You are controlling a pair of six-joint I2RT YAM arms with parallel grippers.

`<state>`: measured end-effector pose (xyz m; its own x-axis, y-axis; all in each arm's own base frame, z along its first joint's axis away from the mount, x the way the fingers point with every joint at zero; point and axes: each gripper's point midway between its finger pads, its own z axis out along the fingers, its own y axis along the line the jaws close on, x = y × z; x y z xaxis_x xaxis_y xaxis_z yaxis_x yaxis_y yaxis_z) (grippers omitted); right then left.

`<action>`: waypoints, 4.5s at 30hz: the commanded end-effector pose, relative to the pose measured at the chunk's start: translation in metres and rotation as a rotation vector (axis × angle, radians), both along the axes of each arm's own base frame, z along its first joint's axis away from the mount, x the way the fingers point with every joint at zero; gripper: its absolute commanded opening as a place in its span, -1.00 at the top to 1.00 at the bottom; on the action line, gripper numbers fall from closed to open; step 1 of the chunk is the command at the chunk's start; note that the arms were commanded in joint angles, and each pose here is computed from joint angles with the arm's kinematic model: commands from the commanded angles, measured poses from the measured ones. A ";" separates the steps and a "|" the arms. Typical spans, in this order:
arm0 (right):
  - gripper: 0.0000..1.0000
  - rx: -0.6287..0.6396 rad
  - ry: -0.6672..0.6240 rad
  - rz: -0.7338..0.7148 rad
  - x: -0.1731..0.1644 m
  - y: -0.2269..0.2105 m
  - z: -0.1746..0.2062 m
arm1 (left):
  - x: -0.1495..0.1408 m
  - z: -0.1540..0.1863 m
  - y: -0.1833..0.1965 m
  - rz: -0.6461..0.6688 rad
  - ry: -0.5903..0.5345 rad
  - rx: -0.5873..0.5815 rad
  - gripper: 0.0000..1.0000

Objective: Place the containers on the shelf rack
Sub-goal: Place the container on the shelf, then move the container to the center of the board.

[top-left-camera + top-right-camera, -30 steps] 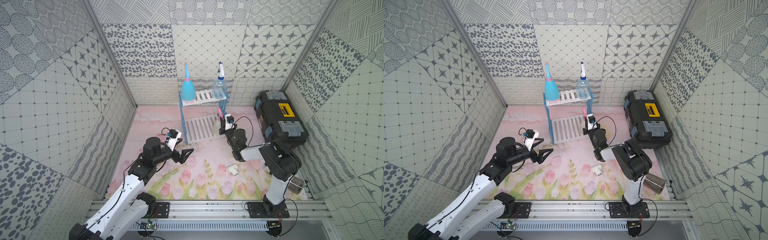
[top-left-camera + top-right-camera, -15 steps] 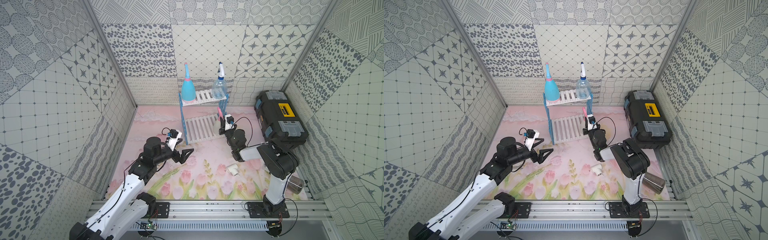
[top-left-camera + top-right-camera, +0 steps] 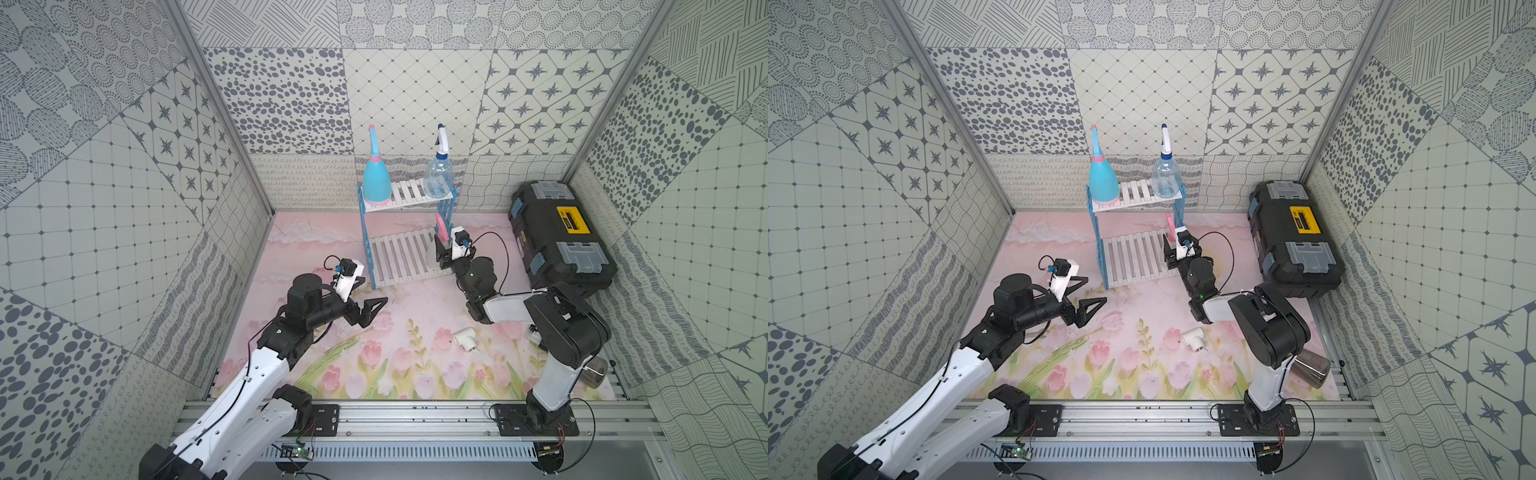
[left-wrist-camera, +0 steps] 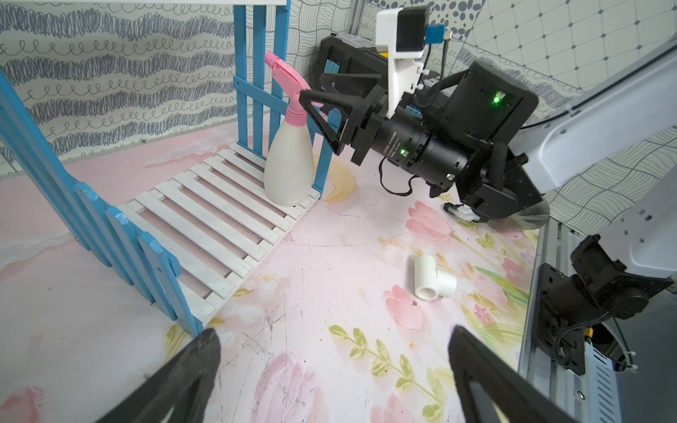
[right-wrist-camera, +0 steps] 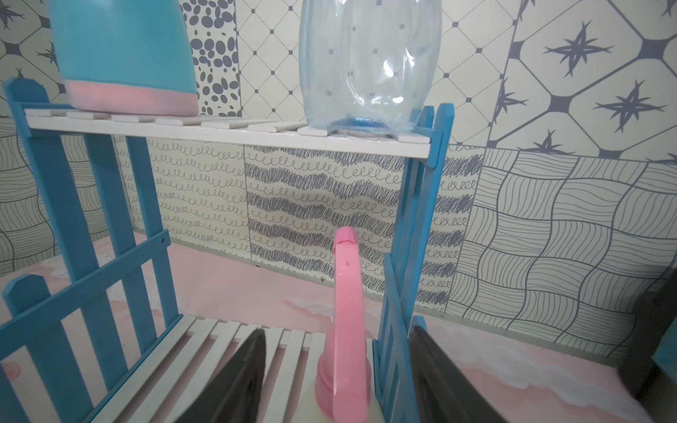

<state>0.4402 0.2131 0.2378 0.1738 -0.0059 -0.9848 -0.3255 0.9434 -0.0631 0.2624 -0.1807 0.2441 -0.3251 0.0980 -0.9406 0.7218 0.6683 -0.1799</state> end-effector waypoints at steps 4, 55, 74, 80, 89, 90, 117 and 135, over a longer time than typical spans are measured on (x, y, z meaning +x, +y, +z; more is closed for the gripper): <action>-0.68 0.040 -0.002 0.046 -0.037 -0.015 0.041 | -0.002 0.008 0.000 -0.017 -0.037 -0.010 -0.99; -0.94 0.970 1.004 -1.424 -0.301 -0.406 -0.152 | -0.041 0.019 -0.040 -0.163 0.054 -0.085 -0.98; -0.61 0.664 1.236 -0.883 -0.194 -0.306 -0.163 | -0.037 0.007 -0.054 -0.198 0.130 -0.088 -0.99; -0.57 0.627 1.261 -0.781 -0.169 -0.256 -0.163 | -0.035 -0.001 -0.062 -0.198 0.194 -0.145 -0.98; -0.57 0.648 1.282 -0.658 -0.158 -0.189 -0.161 | -0.019 -0.020 -0.083 -0.113 0.398 -0.364 -0.96; -0.57 0.652 1.279 -0.646 -0.157 -0.183 -0.160 | -0.017 -0.025 -0.090 -0.110 0.438 -0.393 -0.95; -0.59 0.642 1.243 -0.616 -0.170 -0.174 -0.161 | -0.003 -0.155 -0.215 0.172 1.071 -0.509 -0.53; -0.61 0.640 1.218 -0.612 -0.177 -0.177 -0.161 | 0.035 -0.189 -0.245 0.261 1.135 -0.644 -0.28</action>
<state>0.2599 0.0380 0.0729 -0.6161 0.7021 -0.3569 0.5779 0.7109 0.4008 0.2826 -0.4178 0.0470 -0.9246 -0.3809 -0.0071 -0.1543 0.3912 -0.9073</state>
